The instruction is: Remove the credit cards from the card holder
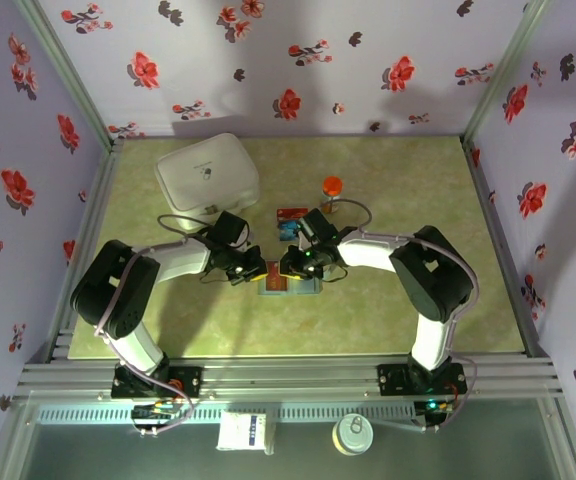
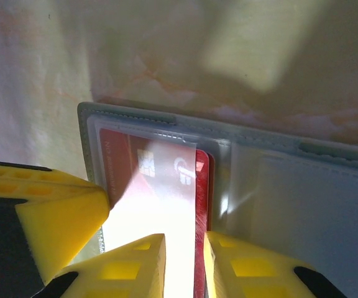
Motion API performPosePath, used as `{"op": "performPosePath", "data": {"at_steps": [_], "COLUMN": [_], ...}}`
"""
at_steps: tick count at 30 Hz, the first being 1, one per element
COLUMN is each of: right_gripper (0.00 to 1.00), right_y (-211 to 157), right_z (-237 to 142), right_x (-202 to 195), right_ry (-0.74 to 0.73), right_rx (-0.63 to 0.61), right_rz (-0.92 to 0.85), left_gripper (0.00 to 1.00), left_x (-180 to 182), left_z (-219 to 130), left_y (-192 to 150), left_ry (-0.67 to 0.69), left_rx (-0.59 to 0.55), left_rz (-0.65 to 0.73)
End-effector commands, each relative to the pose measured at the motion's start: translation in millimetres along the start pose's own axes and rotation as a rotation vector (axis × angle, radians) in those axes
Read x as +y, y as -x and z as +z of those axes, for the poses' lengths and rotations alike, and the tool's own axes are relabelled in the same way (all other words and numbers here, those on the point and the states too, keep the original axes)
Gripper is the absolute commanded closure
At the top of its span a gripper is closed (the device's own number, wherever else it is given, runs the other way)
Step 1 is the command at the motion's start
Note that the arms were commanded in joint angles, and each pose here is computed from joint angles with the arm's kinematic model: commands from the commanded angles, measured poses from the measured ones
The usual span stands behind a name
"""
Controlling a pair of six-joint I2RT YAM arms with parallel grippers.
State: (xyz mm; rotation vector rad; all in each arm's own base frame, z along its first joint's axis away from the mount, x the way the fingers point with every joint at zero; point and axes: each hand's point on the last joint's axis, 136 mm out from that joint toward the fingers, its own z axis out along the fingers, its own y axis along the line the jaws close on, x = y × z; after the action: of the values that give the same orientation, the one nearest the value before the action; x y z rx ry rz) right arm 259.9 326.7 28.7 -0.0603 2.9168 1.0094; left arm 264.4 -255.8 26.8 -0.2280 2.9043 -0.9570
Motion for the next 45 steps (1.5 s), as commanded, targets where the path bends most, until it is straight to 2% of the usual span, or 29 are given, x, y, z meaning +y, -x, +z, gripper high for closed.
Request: {"op": "performPosePath", "data": {"at_steps": [1,11,17,23,33,45], "right_gripper": [0.79,0.85,0.77,0.76,0.79,0.75], "right_y": [1.5,0.1,2.1,6.1,2.9,0.6], "right_z": [5.3,8.5,-0.8,-16.1,-0.6,9.6], "right_x": [9.5,7.6,4.6,5.6,13.7,4.3], "right_ry": [0.031,0.031,-0.014,-0.055,0.031,0.012], "right_rx": [0.008,0.018,-0.008,-0.044,-0.005,0.014], "right_rz": [-0.006,-0.005,-0.012,-0.039,-0.017,0.004], "left_gripper": [0.97,0.98,0.98,0.98,0.99,0.99], "left_x": [18.3,18.5,20.0,20.7,19.4,19.9], "left_z": [6.5,7.5,7.9,7.6,8.3,8.4], "left_y": [-6.1,-5.9,-6.9,-6.8,-7.0,-7.9], "left_ry": [0.044,0.044,0.048,0.05,0.047,0.044], "left_rx": [0.023,0.025,0.028,0.025,0.029,0.028], "left_rz": [-0.011,-0.014,-0.016,-0.02,-0.017,-0.02]}}
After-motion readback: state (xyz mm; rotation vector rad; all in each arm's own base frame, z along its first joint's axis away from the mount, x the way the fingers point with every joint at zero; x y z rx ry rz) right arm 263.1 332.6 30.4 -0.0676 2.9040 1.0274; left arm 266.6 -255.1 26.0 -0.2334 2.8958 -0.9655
